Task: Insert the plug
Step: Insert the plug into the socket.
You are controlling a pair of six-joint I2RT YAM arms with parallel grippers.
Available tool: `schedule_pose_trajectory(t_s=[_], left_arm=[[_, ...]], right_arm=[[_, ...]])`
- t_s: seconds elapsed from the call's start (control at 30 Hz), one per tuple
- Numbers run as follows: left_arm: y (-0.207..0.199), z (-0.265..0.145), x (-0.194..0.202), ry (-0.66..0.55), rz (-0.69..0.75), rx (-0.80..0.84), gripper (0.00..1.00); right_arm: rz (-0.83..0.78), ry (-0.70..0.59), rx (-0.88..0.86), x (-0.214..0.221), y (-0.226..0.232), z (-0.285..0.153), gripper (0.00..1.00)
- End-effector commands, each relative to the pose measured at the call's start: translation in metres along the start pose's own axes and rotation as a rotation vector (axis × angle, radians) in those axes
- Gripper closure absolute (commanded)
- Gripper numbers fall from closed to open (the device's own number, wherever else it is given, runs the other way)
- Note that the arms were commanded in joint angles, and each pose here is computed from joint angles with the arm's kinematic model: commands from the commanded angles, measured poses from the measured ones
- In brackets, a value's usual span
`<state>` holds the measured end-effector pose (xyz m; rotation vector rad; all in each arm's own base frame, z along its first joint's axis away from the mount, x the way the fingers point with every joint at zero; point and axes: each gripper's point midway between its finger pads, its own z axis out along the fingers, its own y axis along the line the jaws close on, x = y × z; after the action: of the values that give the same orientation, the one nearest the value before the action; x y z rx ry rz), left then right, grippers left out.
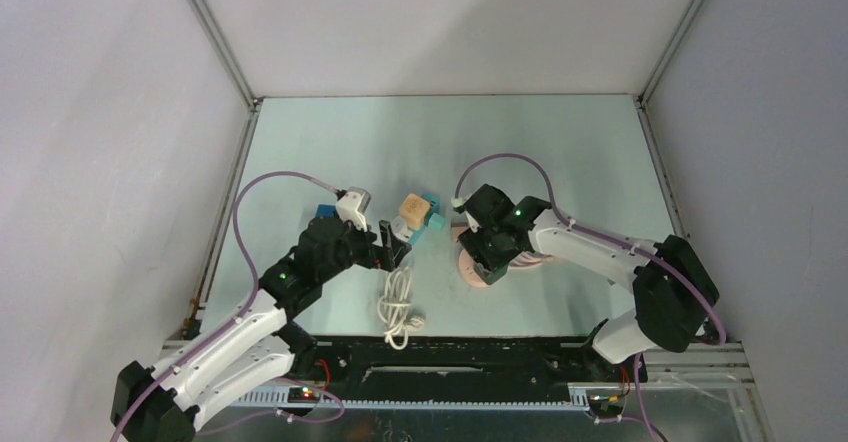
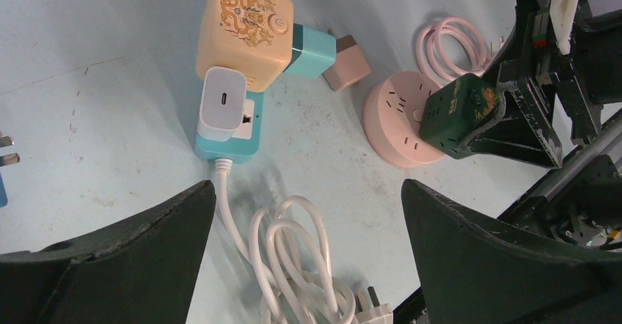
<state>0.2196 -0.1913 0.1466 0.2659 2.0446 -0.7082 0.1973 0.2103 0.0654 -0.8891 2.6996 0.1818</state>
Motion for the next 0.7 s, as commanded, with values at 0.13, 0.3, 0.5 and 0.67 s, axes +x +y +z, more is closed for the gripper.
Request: schedule_pose_trajectory(t_s=[0.13,0.3,0.5,0.67], left_arm=[[-0.002,-0.002,-0.017,-0.060,-0.013,0.001,0.00],[-0.005,-0.001,-0.021,-0.065,-0.005,0.007,0.00],[-0.006,0.001,-0.025,-0.066,0.001,0.007,0.00],[-0.006,-0.001,-0.028,-0.070,0.003,0.002,0.00]], right_arm=[[0.111,0.108,-0.013,0.048,0.012,0.023,1.00],[0.102,0.115,0.019,0.051,0.011,0.029,1.00],[0.088,0.076,0.072,0.037,0.003,0.021,1.00],[0.114,0.088,0.068,0.048,0.010,0.028,1.00]])
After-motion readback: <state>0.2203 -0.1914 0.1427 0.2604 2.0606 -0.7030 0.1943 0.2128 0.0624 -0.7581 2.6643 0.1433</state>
